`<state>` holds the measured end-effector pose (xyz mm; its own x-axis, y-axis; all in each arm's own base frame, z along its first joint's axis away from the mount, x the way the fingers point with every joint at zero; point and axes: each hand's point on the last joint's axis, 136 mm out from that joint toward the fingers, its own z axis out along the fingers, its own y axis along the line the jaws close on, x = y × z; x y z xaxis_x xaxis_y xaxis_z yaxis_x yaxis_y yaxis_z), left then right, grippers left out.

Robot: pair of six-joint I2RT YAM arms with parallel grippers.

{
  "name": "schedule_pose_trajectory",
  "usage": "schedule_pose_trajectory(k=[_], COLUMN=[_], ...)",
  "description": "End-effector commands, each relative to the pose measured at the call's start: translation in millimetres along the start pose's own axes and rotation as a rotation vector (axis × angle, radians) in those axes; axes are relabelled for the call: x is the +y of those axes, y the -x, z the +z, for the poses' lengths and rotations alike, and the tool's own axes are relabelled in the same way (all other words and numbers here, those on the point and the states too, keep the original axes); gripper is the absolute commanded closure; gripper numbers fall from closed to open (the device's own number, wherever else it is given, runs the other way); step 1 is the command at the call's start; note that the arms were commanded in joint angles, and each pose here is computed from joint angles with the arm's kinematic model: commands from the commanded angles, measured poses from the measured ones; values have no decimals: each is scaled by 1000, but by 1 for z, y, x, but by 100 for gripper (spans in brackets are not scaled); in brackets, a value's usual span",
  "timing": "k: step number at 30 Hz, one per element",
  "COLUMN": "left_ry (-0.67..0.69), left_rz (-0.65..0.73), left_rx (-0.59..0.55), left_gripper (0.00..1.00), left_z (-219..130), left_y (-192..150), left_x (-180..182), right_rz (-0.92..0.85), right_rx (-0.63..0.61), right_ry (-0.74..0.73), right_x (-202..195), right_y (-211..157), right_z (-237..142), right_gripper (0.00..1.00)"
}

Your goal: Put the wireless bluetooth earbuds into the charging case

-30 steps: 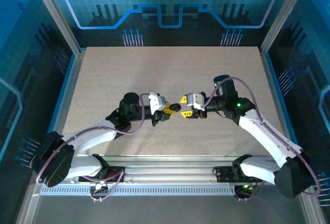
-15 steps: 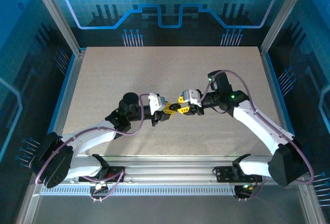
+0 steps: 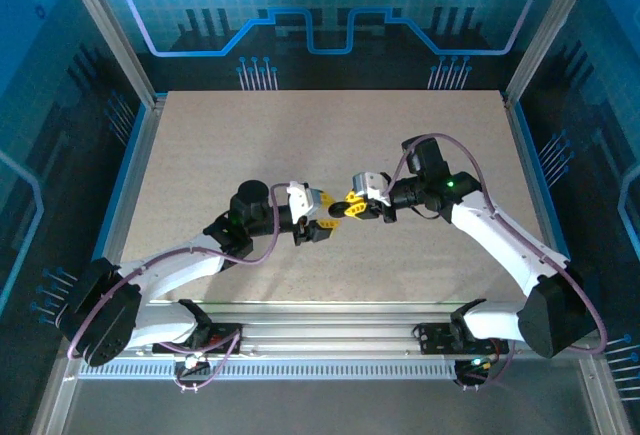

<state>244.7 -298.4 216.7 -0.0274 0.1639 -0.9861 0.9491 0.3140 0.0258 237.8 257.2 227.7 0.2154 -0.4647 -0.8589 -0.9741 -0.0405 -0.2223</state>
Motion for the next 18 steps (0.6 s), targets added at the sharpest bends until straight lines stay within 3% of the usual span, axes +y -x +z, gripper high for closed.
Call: schedule_pose_trajectory(k=[1,9,18], left_ry=[38,219,359], left_rz=[26,-33,-134], left_rx=[-18,41,87], left_gripper=[32,16,13], left_z=[-5,-9,-10], left_y=[7,-8,-19], left_x=[2,33,59], right_rz=[75,294,510], right_rx=[94,268,373], right_ry=[-45,-101,-118], right_x=[-11,-22,-33], right_y=[-19,-77,-129], right_z=[-6,-8,-5], right_gripper=[88,86,86])
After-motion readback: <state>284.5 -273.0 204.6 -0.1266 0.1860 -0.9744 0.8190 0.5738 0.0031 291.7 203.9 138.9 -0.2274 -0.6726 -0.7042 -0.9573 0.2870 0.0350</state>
